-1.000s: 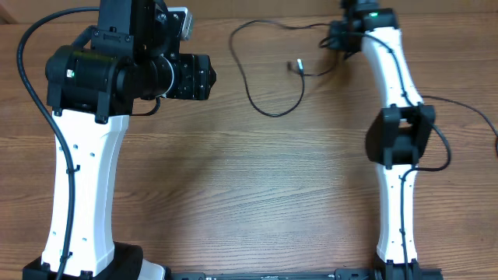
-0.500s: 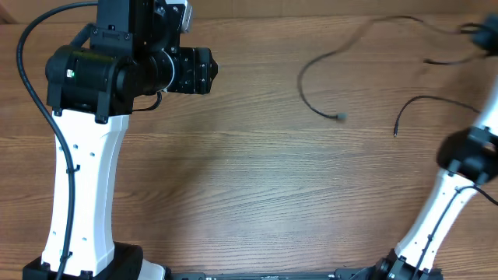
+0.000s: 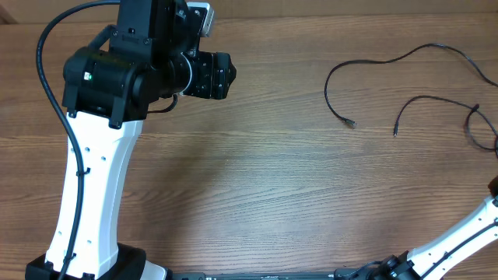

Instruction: Untangle cables

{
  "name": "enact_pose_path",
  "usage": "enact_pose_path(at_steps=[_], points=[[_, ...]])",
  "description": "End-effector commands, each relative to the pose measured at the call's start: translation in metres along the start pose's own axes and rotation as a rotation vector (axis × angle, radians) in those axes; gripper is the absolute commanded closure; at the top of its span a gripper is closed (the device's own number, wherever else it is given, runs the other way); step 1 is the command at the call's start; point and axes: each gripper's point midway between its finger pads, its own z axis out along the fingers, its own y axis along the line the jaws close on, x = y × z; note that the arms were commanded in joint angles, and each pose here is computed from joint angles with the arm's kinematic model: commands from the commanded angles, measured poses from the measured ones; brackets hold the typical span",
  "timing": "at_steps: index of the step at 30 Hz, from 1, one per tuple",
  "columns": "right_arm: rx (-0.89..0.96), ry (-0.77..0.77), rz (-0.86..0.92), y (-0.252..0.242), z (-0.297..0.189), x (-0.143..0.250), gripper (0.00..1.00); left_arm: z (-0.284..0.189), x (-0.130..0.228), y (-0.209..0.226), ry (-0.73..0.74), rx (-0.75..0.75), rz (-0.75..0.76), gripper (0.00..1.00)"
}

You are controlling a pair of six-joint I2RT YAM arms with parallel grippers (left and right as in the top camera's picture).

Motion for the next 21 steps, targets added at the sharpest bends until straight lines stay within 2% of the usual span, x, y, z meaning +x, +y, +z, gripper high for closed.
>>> enact_pose_path(at_steps=[1, 5, 9, 11, 13, 16, 18, 21], points=[[-0.362, -0.010, -0.093, 0.094, -0.054, -0.003, 0.00, -0.006, 0.000, -0.008, -0.014, 0.025, -0.011, 0.25], [-0.484, 0.095, -0.220, 0.151, -0.065, 0.039, 0.00, -0.006, 0.000, -0.008, -0.015, 0.017, -0.016, 0.25], [-0.530, 0.270, -0.426, 0.197, -0.069, 0.111, 0.21, -0.006, -0.001, 0.000, -0.023, -0.027, -0.032, 0.25], [-0.568, 0.355, -0.511, 0.224, -0.077, 0.149, 0.23, -0.006, -0.001, 0.001, -0.024, -0.033, -0.032, 0.25], [-0.608, 0.407, -0.571, 0.254, -0.085, 0.179, 0.32, -0.006, -0.001, 0.001, -0.021, -0.033, -0.033, 0.25], [-0.599, 0.454, -0.672, 0.287, -0.093, 0.219, 0.32, -0.006, 0.000, 0.001, -0.017, -0.034, -0.033, 0.25], [-0.570, 0.509, -0.797, 0.320, -0.094, 0.272, 0.25, -0.006, 0.000, 0.001, -0.017, -0.034, -0.033, 0.25], [-0.551, 0.577, -0.886, 0.338, -0.090, 0.320, 0.22, -0.006, 0.000, 0.001, -0.016, -0.034, -0.029, 0.25]])
